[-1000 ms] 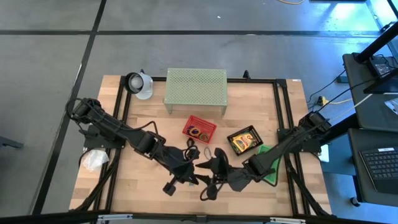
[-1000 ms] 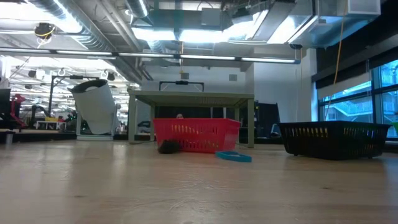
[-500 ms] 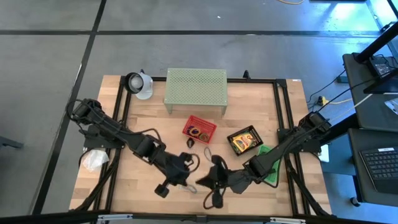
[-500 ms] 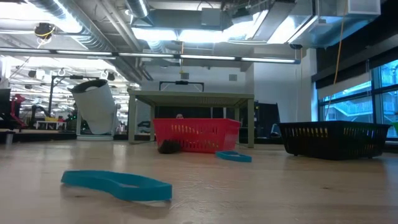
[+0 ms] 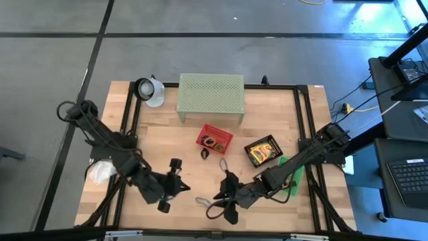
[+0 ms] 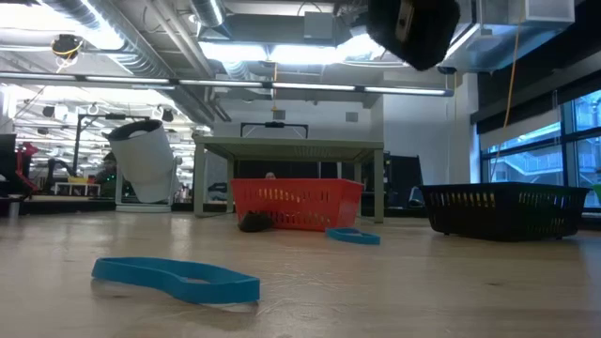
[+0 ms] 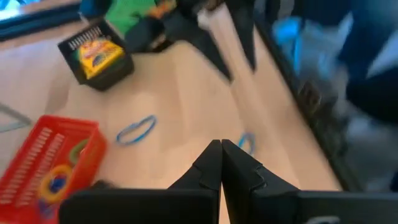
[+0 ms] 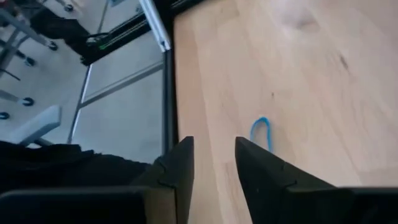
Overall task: Pick & Place Office Desk Supplies
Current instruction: Put the blue rubber band into the green bin
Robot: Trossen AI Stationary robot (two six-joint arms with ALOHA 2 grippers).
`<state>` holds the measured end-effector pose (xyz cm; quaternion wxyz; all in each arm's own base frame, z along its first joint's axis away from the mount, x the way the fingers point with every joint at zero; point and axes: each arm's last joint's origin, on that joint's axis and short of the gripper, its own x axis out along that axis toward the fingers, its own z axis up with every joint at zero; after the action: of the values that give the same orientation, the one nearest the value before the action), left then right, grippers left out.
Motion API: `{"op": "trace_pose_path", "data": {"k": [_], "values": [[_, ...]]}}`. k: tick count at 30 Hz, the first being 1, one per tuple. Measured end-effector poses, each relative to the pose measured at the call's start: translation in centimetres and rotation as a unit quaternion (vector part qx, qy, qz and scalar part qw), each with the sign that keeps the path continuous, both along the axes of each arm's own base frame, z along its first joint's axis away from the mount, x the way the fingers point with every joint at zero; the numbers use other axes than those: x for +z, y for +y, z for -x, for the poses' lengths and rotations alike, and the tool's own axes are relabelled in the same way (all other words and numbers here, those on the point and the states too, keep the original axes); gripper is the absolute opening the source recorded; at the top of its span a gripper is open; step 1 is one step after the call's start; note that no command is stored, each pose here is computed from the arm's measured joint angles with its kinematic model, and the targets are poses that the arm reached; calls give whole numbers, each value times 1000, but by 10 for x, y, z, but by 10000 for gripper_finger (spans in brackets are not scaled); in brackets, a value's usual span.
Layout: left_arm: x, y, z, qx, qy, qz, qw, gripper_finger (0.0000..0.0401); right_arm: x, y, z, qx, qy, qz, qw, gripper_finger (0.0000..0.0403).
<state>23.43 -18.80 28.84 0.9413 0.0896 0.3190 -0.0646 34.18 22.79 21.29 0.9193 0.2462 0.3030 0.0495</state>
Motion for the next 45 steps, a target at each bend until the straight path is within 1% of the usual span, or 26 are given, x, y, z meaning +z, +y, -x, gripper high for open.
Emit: {"op": "trace_pose_path", "data": {"k": [3, 6, 9, 12, 14, 18, 23, 25, 28, 34, 39, 45], "values": [[-15, 4, 8, 7, -61, 68, 996, 1, 5, -2, -3, -3, 0, 5, 1000, 116], [-33, 10, 13, -12, -93, 133, 987, 1, 11, -5, -6, 1, 13, 33, 999, 105], [-51, 16, 15, -24, -79, 181, 980, 3, 16, -6, -12, 6, 16, 51, 999, 94], [-61, 19, 14, -31, -49, 202, 978, 3, 12, -3, -22, 18, 37, 72, 997, 89], [-62, 20, 14, -38, -43, 202, 978, 3, 7, 0, -31, 32, 63, 78, 994, 89], [-62, 20, 14, -52, -47, 186, 980, 3, -9, 9, -51, 56, 115, 96, 987, 89], [-61, 21, 16, -71, -38, 176, 981, 3, -12, 20, -69, 64, 135, 116, 982, 89], [-64, 22, 17, -68, -27, 167, 983, 2, -18, 24, -75, 72, 140, 112, 981, 89], [-66, 23, 19, -66, -15, 158, 985, 1, -31, 28, -78, 84, 161, 109, 977, 89], [-68, 23, 20, -68, -3, 151, 986, 3, -45, 28, -79, 73, 185, 112, 974, 89], [-69, 23, 20, -77, 1, 146, 986, 1, -52, 26, -81, 65, 188, 123, 972, 89], [-69, 22, 21, -86, 6, 151, 985, 3, -62, 25, -83, 76, 194, 133, 969, 89]]}}
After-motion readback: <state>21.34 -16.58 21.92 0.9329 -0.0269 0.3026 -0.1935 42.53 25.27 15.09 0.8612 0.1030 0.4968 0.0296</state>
